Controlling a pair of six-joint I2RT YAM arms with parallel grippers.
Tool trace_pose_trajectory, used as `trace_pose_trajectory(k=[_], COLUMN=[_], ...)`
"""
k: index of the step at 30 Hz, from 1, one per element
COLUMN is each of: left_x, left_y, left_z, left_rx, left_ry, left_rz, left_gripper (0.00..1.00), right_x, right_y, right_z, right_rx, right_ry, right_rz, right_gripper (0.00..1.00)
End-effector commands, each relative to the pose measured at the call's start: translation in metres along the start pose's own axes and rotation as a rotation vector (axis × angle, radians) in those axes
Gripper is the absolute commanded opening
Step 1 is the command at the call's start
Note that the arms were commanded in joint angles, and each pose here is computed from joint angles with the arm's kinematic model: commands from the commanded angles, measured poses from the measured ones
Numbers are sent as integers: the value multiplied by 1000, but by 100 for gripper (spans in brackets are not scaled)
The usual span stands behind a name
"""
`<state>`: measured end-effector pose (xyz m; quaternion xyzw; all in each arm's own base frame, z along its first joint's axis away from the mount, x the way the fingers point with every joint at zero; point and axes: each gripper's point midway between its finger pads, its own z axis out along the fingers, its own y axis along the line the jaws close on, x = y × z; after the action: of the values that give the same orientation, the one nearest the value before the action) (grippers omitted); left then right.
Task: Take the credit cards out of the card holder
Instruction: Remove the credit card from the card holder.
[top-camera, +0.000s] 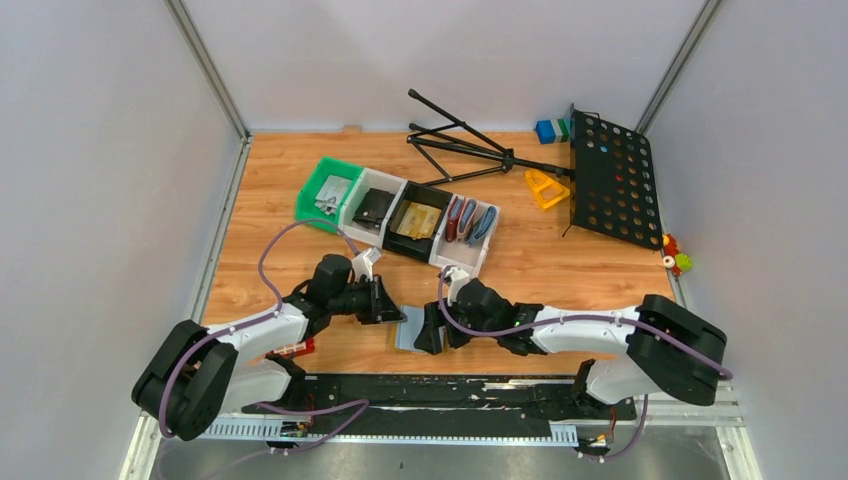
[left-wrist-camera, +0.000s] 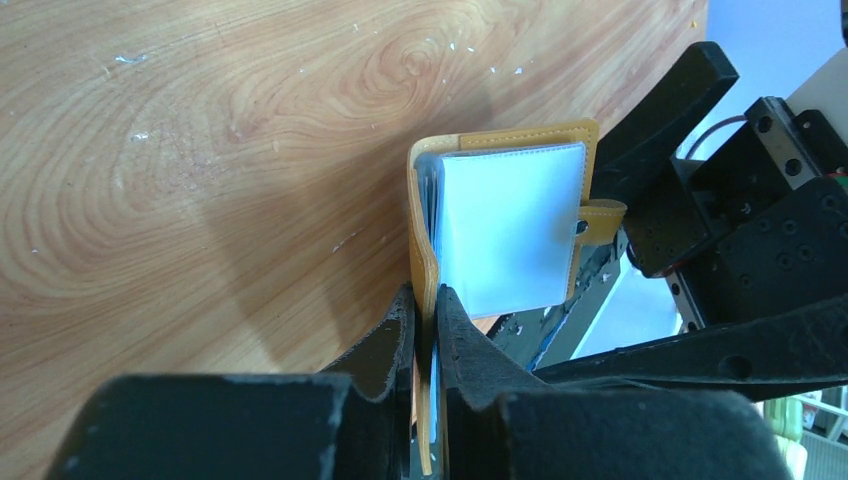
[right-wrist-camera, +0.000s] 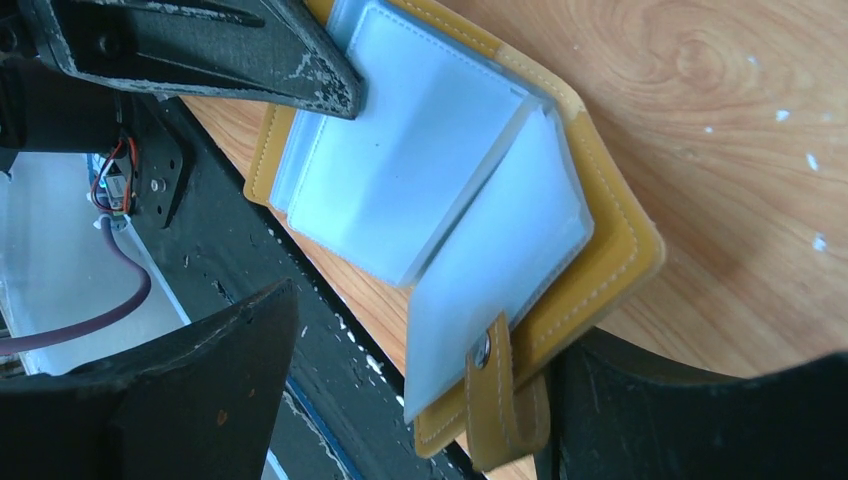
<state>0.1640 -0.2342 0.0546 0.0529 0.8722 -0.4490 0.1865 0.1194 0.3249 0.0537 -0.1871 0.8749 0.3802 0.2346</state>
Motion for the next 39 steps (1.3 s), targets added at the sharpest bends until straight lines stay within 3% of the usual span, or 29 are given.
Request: trace_pose_trajectory(k=[1,10,22,30,39], left_x=[-8,-8,-10,-11,-11], left_y=[-7,-11,-14,-16,-17], left_z=[0,0,-4,-6,-6], left_rx=[11,31,22,18,16], left_ry=[-21,-22,-29,-33,-33], left_rz=[55,50,48,49,37], left_gripper=[11,11,11,11,9], right_x=[-24,-26,-48,-70,-61], right_y=[32,23,-5,61,100], right_z=[10,17,-50,-81,-37], right_rx=[-109,-42,140,-117,-235], right_ry=[-56,-46,-166,-223,-141], right_rz=[-22,-11,-81,-178,-182], right_gripper=[78,81,81,76,70])
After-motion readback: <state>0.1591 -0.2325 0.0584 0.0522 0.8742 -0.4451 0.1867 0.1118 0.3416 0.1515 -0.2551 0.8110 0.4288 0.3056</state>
